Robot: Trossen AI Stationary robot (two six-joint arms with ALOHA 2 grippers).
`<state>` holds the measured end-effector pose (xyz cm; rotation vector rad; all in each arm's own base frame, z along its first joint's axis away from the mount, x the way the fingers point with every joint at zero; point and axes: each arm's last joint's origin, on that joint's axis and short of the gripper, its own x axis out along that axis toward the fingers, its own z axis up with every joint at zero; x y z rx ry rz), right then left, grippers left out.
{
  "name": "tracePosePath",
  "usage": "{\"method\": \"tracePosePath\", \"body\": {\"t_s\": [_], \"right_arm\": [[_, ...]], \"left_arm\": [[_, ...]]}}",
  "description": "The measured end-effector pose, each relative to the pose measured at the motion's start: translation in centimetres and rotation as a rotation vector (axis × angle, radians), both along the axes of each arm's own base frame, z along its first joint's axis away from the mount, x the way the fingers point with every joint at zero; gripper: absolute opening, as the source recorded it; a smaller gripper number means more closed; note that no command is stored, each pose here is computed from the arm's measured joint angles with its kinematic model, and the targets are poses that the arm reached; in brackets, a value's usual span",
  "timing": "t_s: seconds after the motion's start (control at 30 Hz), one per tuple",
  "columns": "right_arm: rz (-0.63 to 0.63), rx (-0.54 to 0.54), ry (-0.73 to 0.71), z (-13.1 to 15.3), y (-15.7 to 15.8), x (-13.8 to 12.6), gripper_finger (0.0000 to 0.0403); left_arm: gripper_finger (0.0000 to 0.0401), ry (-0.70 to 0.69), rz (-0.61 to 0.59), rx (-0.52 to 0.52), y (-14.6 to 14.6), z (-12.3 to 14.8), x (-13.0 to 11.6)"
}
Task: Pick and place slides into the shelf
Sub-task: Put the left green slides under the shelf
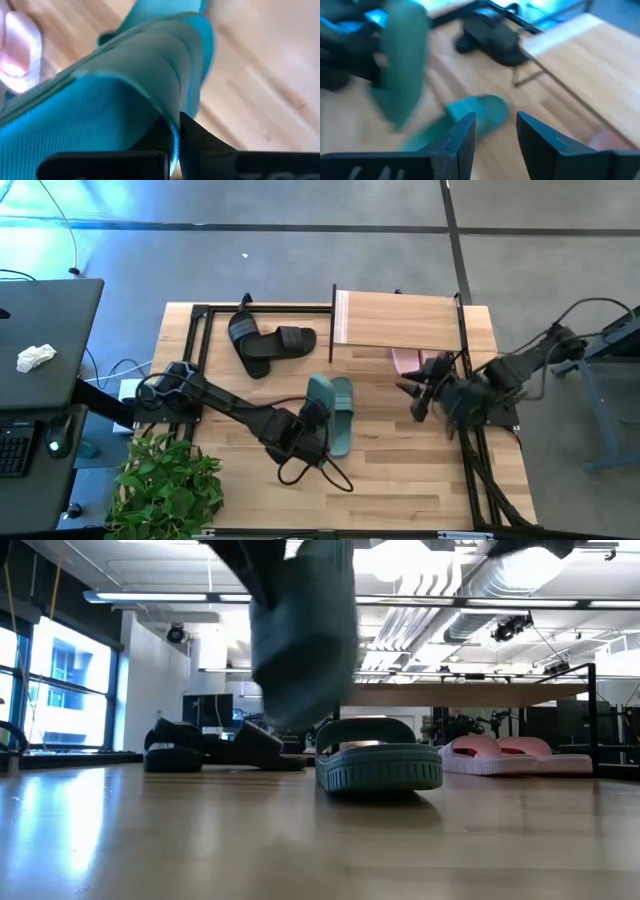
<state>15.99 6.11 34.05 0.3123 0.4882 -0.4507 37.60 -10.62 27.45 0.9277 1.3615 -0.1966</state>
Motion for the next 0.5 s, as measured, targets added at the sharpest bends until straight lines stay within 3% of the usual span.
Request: {"method": "tracePosePath", "body": {"t_s": [0.27,0.5], "right_arm": [[0.163,0.117,-0.238,3.0,-3.1,2.2,0.0134],[0.244,0.224,-0.191,1.4,-5.6,6.3,0.0171]], "left_arm": [[0.0000,0.066,0.008,0.128,0.0,-2.2,0.7],[0.0000,0.089,0.009,0.151,0.1,-2.8,0.8]]}}
